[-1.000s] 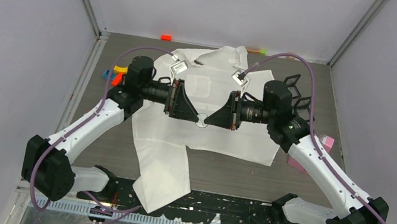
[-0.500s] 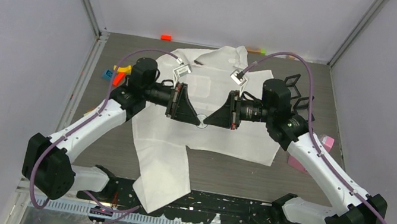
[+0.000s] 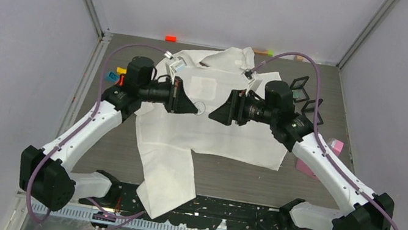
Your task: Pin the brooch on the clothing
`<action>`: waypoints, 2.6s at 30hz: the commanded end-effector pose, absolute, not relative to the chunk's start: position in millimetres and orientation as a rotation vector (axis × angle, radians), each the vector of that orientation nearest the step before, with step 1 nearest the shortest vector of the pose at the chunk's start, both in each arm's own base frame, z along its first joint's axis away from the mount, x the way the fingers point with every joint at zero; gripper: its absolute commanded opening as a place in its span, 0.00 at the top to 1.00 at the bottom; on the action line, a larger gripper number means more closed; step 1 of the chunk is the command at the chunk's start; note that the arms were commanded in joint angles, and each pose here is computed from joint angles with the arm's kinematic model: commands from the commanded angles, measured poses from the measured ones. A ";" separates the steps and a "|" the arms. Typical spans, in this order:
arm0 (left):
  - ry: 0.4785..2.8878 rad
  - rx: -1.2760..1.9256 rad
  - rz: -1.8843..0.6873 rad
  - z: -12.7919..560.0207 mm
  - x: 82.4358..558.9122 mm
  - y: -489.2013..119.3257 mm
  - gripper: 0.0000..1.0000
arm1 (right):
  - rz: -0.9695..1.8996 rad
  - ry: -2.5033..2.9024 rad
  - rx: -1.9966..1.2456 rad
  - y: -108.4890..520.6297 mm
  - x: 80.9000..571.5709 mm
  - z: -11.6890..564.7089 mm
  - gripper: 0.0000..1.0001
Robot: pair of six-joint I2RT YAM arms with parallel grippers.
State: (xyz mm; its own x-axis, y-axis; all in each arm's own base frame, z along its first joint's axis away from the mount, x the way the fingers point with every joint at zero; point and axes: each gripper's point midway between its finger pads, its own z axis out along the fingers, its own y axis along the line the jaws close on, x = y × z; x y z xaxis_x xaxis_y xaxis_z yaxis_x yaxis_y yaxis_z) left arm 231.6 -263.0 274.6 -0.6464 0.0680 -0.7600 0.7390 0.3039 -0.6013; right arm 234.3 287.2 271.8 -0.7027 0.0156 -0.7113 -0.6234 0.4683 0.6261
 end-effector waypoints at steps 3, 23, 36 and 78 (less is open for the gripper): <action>2.105 0.314 -0.900 242.2 287.5 -198.4 1.00 | 1.034 2.160 -0.266 301.2 279.9 231.2 0.31; 2.150 -0.209 -0.530 160.6 290.3 -102.5 1.00 | 0.337 2.311 -0.604 435.2 311.4 88.8 0.44; 2.154 -0.270 -0.573 133.0 288.4 -105.5 1.00 | 0.198 2.360 -0.677 446.4 326.0 32.1 0.56; 2.307 -0.047 -0.437 59.7 315.4 -148.9 1.00 | 1.048 2.190 -0.375 449.8 315.1 90.9 0.99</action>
State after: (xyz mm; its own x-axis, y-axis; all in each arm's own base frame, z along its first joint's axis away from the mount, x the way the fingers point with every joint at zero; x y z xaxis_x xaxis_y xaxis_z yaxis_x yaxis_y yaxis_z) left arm 293.6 -146.7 40.9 -0.7615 -0.1942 -0.6185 0.0614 0.9282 -0.3670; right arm 308.2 433.9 31.0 -0.7987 -0.0618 -0.5985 -0.4487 0.7240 0.5239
